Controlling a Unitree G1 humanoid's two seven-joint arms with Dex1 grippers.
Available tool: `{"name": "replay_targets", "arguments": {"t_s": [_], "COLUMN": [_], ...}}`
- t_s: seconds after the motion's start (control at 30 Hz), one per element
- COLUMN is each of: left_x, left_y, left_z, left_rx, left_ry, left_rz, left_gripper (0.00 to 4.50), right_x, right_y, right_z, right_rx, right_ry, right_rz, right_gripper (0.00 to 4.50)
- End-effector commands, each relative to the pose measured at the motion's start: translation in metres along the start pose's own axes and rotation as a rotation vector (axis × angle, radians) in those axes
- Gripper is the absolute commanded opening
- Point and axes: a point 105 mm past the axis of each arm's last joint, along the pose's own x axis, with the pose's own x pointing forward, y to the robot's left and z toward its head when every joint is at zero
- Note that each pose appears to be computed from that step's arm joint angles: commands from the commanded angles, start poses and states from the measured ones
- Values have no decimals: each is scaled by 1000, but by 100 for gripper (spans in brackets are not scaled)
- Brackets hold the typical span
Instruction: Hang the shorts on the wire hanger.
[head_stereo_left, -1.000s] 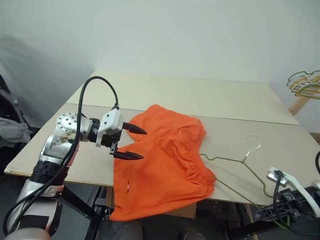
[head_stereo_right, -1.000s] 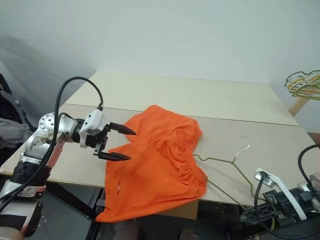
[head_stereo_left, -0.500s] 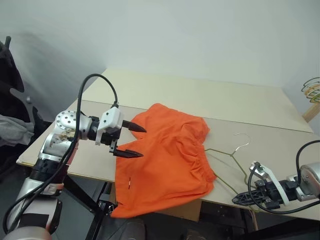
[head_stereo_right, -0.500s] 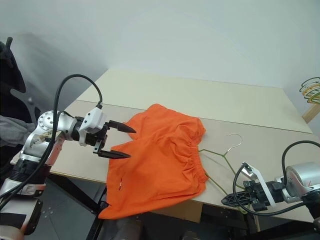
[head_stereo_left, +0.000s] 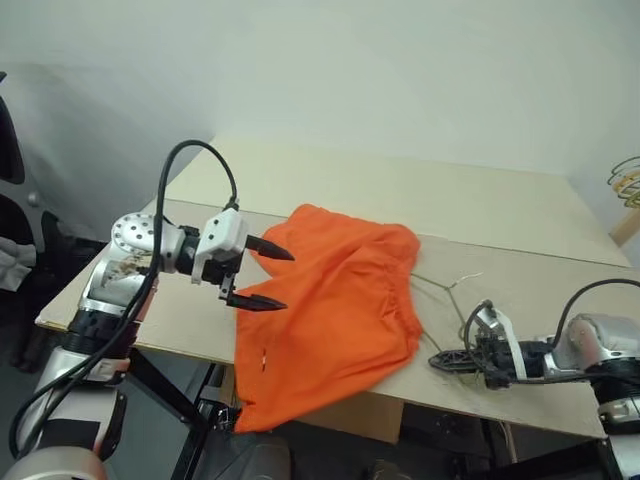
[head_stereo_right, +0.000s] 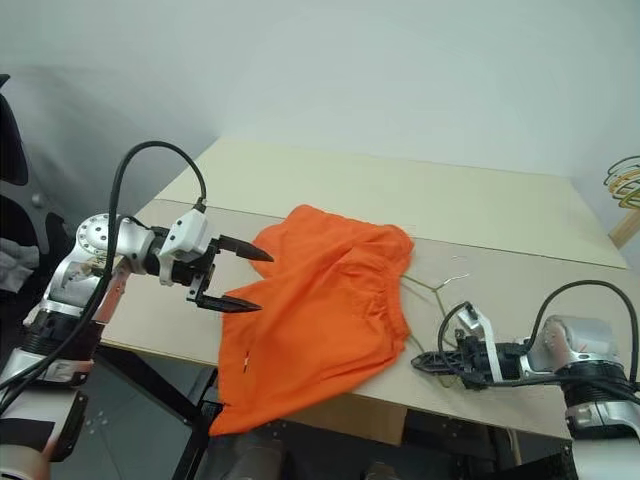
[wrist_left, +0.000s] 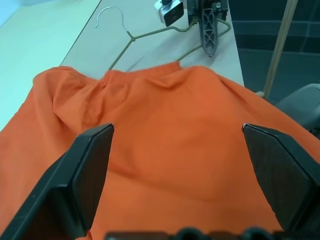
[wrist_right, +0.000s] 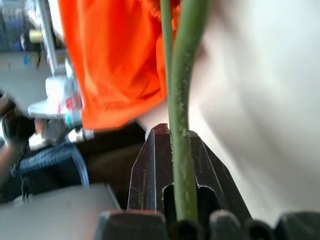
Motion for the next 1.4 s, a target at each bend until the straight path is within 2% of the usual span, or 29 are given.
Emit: {"name": "replay_targets", "arguments": {"t_s": [0.03, 0.2, 0.4, 0.6, 0.67, 0.73, 0.83, 1.0, 1.17, 1.33, 1.4], "left_x": [-4, -4, -3, -3, -2, -1, 1, 2, -1, -2, -2], "left_y": [2, 2, 2, -1, 0, 0, 0, 2, 0, -2, -2], "left_z": [9, 10, 11, 9, 9, 8, 8, 9, 8, 7, 7], "left_rx": [44, 50, 55, 52, 51, 51, 57, 66, 66, 67, 69], "left_ry": [3, 10, 8, 9, 8, 8, 8, 7, 15, 20, 21], "left_rz": [9, 11, 9, 2, 2, -2, -15, -17, -12, -9, -6], "left_gripper": [446, 446, 446, 446, 446, 446, 446, 446, 446, 446, 446], "right_x": [-8, -12, -19, -23, -20, -18, -18, -14, -1, 10, 12], "right_y": [9, 32, 11, 18, 19, 17, 15, 1, 12, 14, 10], "right_z": [11, -25, -66, -104, -109, -100, -70, -33, -39, -26, -15], "right_rx": [-32, -102, -44, -23, -30, -43, -68, -15, -61, -89, -73], "right_ry": [-93, 43, 159, 247, 252, 211, 110, -16, 77, 95, 60], "right_rz": [54, 161, 81, 94, 98, 86, 60, -9, 41, 57, 52], "right_gripper": [0, 0, 0, 0, 0, 0, 0, 0, 0, 0, 0]}}
